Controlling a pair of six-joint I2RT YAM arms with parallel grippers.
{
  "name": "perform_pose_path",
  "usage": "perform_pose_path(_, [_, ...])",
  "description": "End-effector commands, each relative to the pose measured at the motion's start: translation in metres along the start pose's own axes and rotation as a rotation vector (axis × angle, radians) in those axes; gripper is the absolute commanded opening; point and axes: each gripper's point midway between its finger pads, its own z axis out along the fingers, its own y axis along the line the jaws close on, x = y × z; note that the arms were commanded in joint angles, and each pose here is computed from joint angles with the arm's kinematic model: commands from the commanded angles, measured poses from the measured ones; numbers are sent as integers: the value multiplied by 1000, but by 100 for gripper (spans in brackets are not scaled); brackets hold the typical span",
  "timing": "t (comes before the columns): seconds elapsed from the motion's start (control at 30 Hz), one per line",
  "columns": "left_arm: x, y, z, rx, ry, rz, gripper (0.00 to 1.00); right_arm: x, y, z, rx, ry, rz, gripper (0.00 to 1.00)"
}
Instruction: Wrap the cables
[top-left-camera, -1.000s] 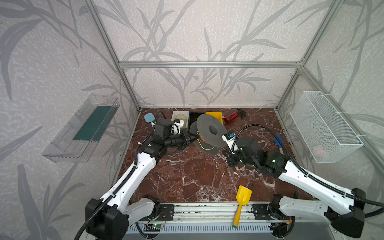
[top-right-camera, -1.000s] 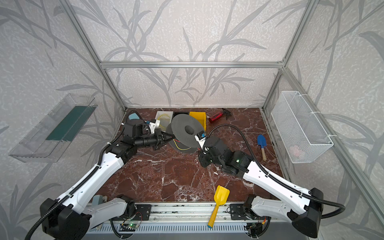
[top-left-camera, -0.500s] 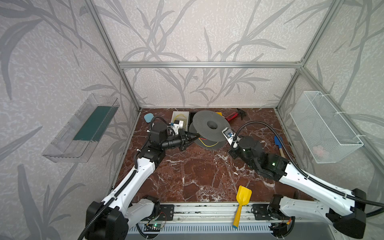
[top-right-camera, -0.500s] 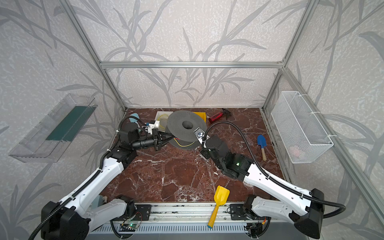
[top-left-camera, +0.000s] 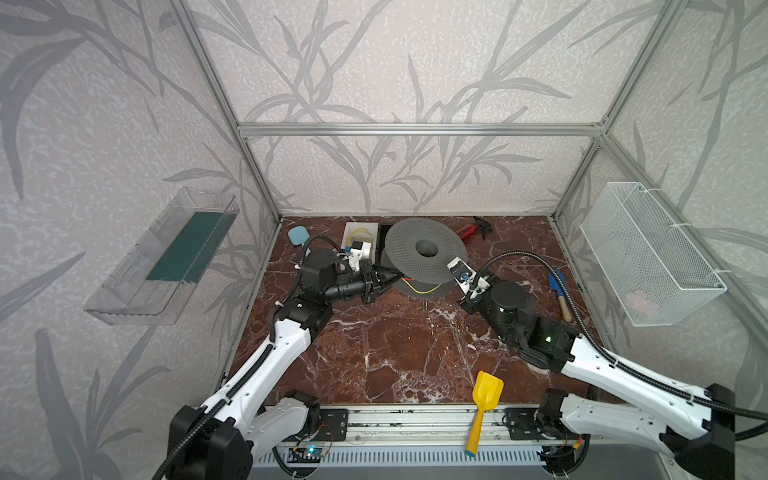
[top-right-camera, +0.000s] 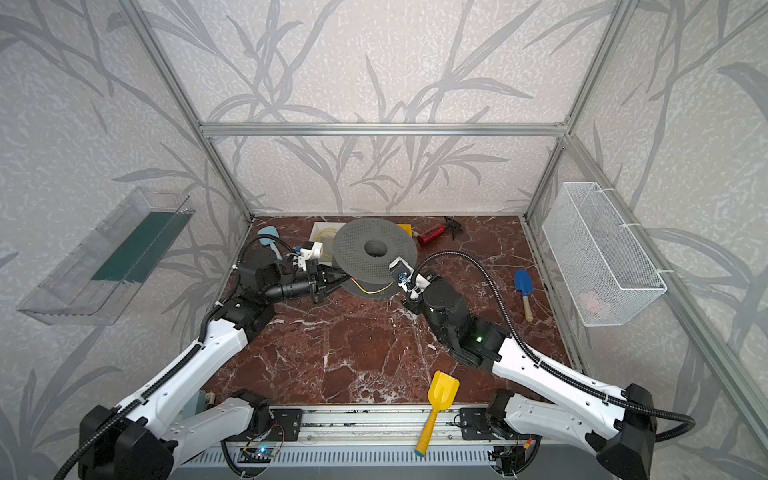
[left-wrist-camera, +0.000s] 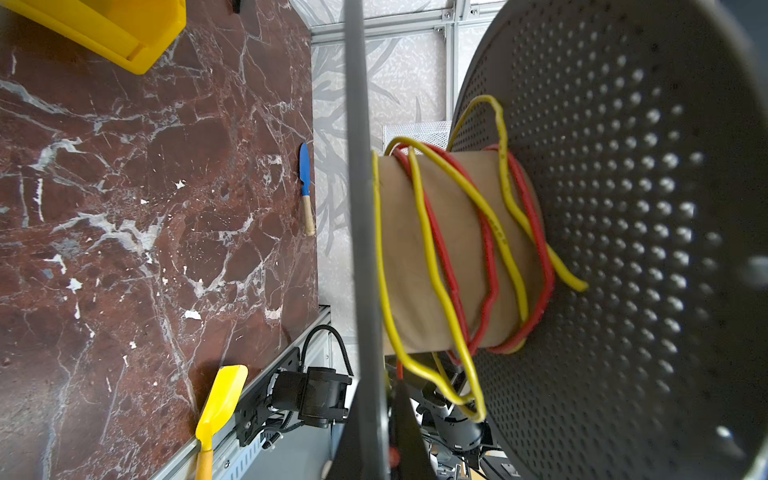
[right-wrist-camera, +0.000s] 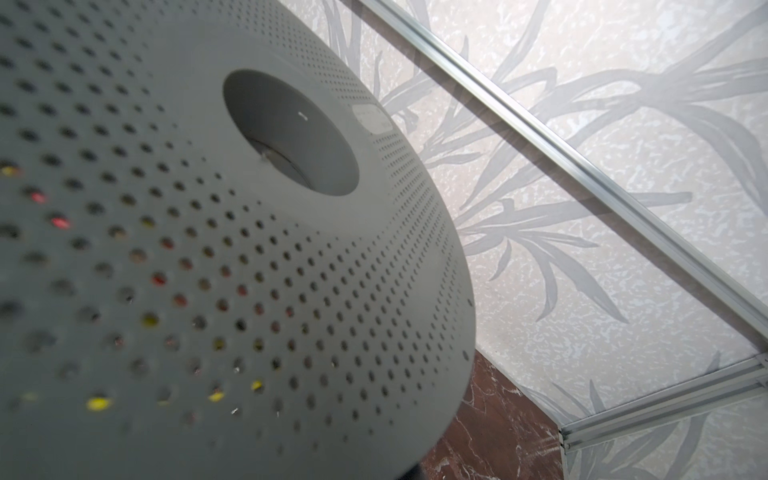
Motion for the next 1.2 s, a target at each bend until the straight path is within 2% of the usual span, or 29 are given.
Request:
perform_pose_path(0.0, [20,-30,-5,113,78,88,0,-27,-54,-12,170,-93,136,0])
perform_pose_path(0.17, [24,-46,-5,190,93,131,0,-20,-46,-3,-43,-5,273,0])
perform_pose_path(0.3, [27,-53,-6,237,99,154,0,-18,-34,3,-233,75,341,6])
perform_pose_path(0.4, [29,-56,-7,257,110,172,0,-16,-26,6,-371,120,403,6])
perform_pose_path(0.47, [30,-55,-6,260,115,175,0,-20,-22,5,-481,111,482,5])
perform_pose_path(0.5, [29,-55,-6,263,114,176,0,-23,-22,5,-526,101,524,1])
perform_pose_path(0.53, [29,-55,-6,270,114,178,0,-27,-24,5,-574,82,574,0])
perform_pose_path(0.67, [29,-67,-9,345,111,196,0,-41,-46,8,-657,9,733,0])
perform_pose_path(0.73, [31,-74,-12,382,114,211,0,-45,-58,11,-672,-23,789,0])
perform_pose_path(0.97, [40,-80,-6,412,166,209,0,-47,-81,26,-529,-131,711,3])
perform_pose_path(1.07, [43,-81,-3,410,184,205,0,-52,-86,29,-515,-132,669,9])
perform_pose_path(1.17, [44,-82,-4,405,182,217,0,-47,-85,28,-500,-74,594,26])
